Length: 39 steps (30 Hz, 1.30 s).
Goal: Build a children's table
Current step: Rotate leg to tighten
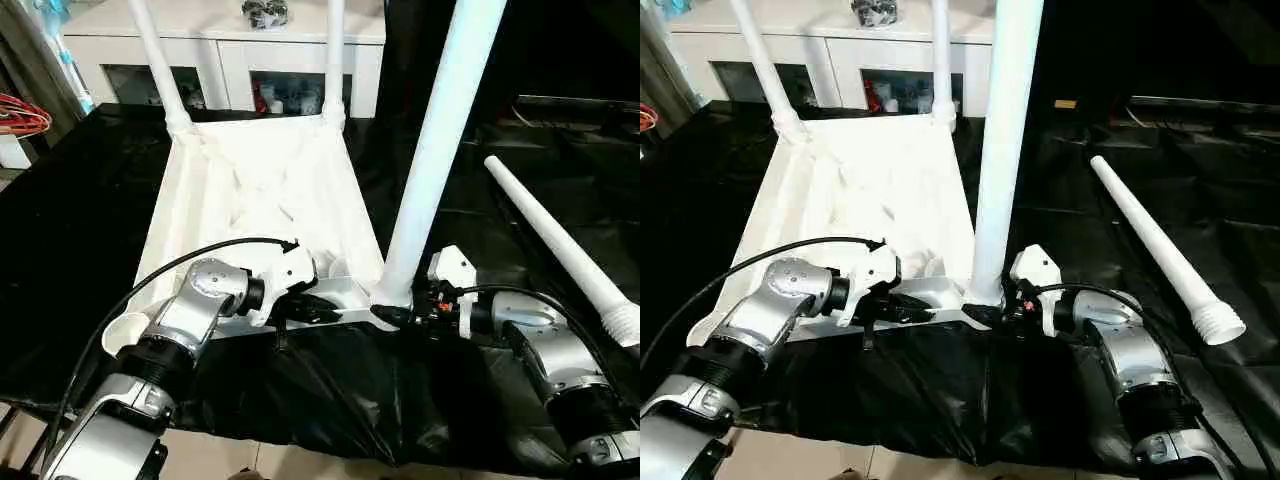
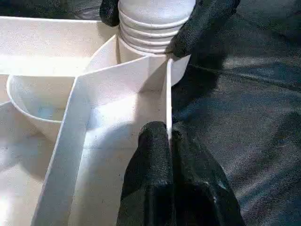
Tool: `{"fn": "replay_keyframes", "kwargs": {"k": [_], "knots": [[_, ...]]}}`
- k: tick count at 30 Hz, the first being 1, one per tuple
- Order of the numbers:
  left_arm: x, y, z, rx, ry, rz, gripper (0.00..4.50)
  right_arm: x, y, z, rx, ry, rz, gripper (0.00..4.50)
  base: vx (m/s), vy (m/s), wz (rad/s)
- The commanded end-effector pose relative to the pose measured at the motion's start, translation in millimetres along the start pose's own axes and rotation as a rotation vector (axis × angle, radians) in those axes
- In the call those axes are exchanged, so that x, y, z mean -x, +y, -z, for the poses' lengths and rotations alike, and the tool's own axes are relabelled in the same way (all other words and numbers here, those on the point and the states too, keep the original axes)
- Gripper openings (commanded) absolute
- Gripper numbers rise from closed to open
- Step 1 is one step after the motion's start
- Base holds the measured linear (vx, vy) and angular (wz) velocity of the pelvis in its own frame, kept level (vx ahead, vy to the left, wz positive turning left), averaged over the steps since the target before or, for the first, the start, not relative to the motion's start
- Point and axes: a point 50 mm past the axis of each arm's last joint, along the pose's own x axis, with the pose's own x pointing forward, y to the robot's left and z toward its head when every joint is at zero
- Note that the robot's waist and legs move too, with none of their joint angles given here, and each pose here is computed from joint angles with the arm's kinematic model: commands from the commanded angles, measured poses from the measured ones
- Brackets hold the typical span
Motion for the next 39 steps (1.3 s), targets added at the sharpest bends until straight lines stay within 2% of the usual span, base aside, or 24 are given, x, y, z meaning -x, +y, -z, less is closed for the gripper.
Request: {"fn": "replay_keyframes", "kwargs": {"k": [1, 8, 11, 12, 16, 18, 23, 24, 25, 27, 30, 31, 34, 35, 39], "knots": [[-7.7, -5.2, -14.1, -0.052, -0.061, 0.068, 0.00, -8.4, 7.1, 1.0, -0.013, 0.012, -0.060, 2.74, 0.000, 0.000, 0.00], [-10.1, -3.1, -14.5, -0.048, -0.057, 0.034, 0.00, -11.3, 9.9, 2.3, -0.031, 0.001, -0.065, 2.74, 0.000, 0.000, 0.00], [-16.0, 0.8, -16.2, -0.026, -0.054, -0.025, 0.00, -18.8, 6.8, 3.5, -0.052, -0.026, 0.033, 2.74, 0.000, 0.000, 0.00], [-23.8, 6.1, -19.6, -0.011, -0.050, -0.105, 0.00, -28.7, 1.4, 6.8, -0.083, -0.030, 0.162, 2.74, 0.000, 0.000, 0.00], [-41.4, 11.5, -28.5, 0.035, -0.055, -0.213, 0.00, -49.7, -2.9, 11.0, -0.147, -0.024, 0.330, 2.73, 0.000, 0.000, 0.00], [-50.6, 13.2, -35.1, 0.056, -0.065, -0.255, 0.00, -60.7, -4.3, 8.2, -0.191, -0.042, 0.393, 2.73, 0.000, 0.000, 0.00], [-69.1, 17.8, -50.2, 0.096, -0.076, -0.361, 0.00, -80.9, -9.1, -3.0, -0.238, -0.072, 0.541, 2.73, 0.000, 0.000, 0.00], [-69.8, 18.3, -51.2, 0.083, -0.073, -0.368, 0.00, -80.3, -10.6, -3.6, -0.219, -0.070, 0.563, 2.73, 0.000, 0.000, 0.00], [-70.1, 18.5, -51.7, 0.072, -0.070, -0.371, 0.00, -79.7, -11.7, -4.0, -0.203, -0.068, 0.576, 3.43, 0.000, 0.000, 0.00], [-69.9, 18.2, -50.3, 0.052, -0.059, -0.368, 0.00, -75.9, -13.7, -3.2, -0.235, -0.096, 0.578, 3.43, 0.000, 0.000, 0.00], [-69.6, 17.0, -49.0, 0.046, -0.057, -0.353, 0.00, -71.3, -15.6, -2.1, -0.232, -0.099, 0.584, 3.83, 0.000, 0.000, 0.00], [-69.7, 16.5, -48.6, 0.042, -0.058, -0.347, 0.00, -69.8, -16.3, -1.4, -0.226, -0.096, 0.589, 3.83, 0.000, 0.000, 0.00], [-70.8, 14.7, -47.2, 0.046, -0.065, -0.336, 0.00, -54.1, -22.1, 0.4, -0.153, -0.081, 0.637, 4.02, 0.000, 0.000, 0.00], [-71.2, 14.7, -47.0, 0.044, -0.065, -0.339, 0.00, -49.4, -23.0, -0.1, -0.148, -0.093, 0.644, 4.16, 0.000, 0.000, 0.00], [-71.6, 14.5, -48.6, 0.028, -0.088, -0.356, 0.00, -28.6, -24.2, -2.6, -0.149, -0.154, 0.653, 4.16, 0.000, 0.000, 0.00]]}}
